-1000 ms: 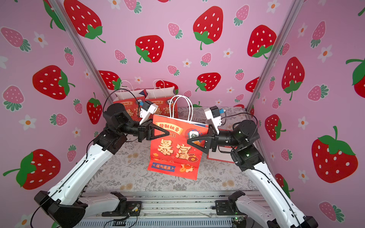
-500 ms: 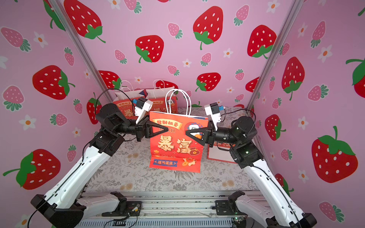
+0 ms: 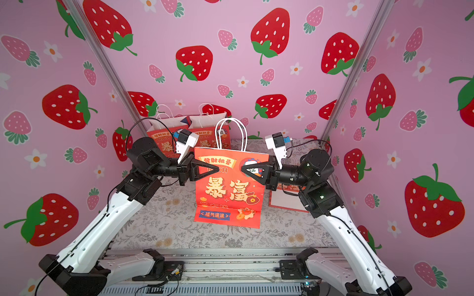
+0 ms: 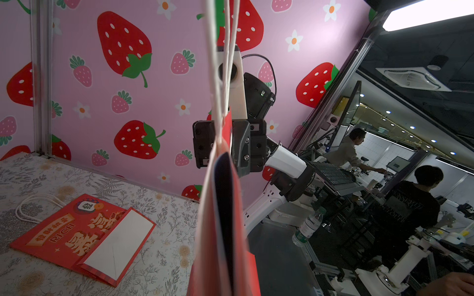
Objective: Put away the paper bag
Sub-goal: Press the paper bag.
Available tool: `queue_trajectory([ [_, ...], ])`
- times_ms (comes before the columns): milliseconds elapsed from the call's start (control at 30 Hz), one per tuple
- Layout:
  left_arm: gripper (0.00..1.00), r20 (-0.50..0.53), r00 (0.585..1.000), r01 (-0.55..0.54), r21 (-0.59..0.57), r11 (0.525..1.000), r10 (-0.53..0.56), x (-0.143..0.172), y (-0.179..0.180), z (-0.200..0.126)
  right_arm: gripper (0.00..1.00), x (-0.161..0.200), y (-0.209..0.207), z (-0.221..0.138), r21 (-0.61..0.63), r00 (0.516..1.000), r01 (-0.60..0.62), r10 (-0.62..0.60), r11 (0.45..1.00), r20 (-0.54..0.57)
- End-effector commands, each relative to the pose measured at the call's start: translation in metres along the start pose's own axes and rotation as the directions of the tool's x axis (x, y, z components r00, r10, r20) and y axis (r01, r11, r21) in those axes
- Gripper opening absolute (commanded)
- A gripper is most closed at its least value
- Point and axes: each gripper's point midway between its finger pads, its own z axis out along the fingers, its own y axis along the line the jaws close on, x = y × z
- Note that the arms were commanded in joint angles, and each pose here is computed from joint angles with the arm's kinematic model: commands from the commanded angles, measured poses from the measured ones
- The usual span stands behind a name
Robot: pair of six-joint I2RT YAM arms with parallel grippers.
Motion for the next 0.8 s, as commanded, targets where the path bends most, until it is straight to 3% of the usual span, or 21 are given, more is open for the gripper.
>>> queue_trajectory([
  [0, 0.14, 0.005, 1.0, 0.005, -0.128, 0.992, -0.005, 0.002, 0.011, -0.005, 0.0, -0.009, -0.007, 0.001, 0.044, 1.0, 0.011, -0.012, 0.999, 0.027],
  [100, 0.36, 0.031, 0.999, 0.026, -0.374, 0.927, -0.015, 0.007, 0.037, -0.028, 0.0, -0.015, -0.024, -0.001, 0.067, 0.999, -0.027, 0.025, 0.997, 0.027],
  [167, 0.62, 0.078, 0.997, 0.031, -0.45, 0.893, 0.005, 0.007, 0.043, -0.042, 0.0, -0.021, -0.039, 0.002, 0.078, 0.998, -0.056, 0.055, 0.995, 0.021],
  [267, 0.85, 0.145, 0.989, 0.046, -0.512, 0.858, 0.034, 0.005, 0.049, -0.06, 0.0, -0.029, -0.061, 0.008, 0.067, 0.994, -0.106, 0.107, 0.992, -0.008],
  [367, 0.93, 0.154, 0.987, 0.05, -0.542, 0.839, 0.04, 0.008, 0.052, -0.071, 0.0, -0.038, -0.079, 0.007, 0.065, 0.991, -0.132, 0.134, 0.989, -0.022],
  [533, 0.95, 0.131, 0.991, 0.089, -0.537, 0.839, -0.02, 0.028, 0.069, -0.08, 0.0, -0.04, -0.095, -0.005, 0.004, 0.987, -0.144, 0.144, 0.99, -0.075],
  [767, 0.95, 0.068, 0.993, 0.119, -0.359, 0.926, -0.101, 0.047, 0.073, -0.061, 0.0, -0.009, -0.098, -0.019, -0.074, 0.974, -0.169, 0.155, 0.983, -0.163],
])
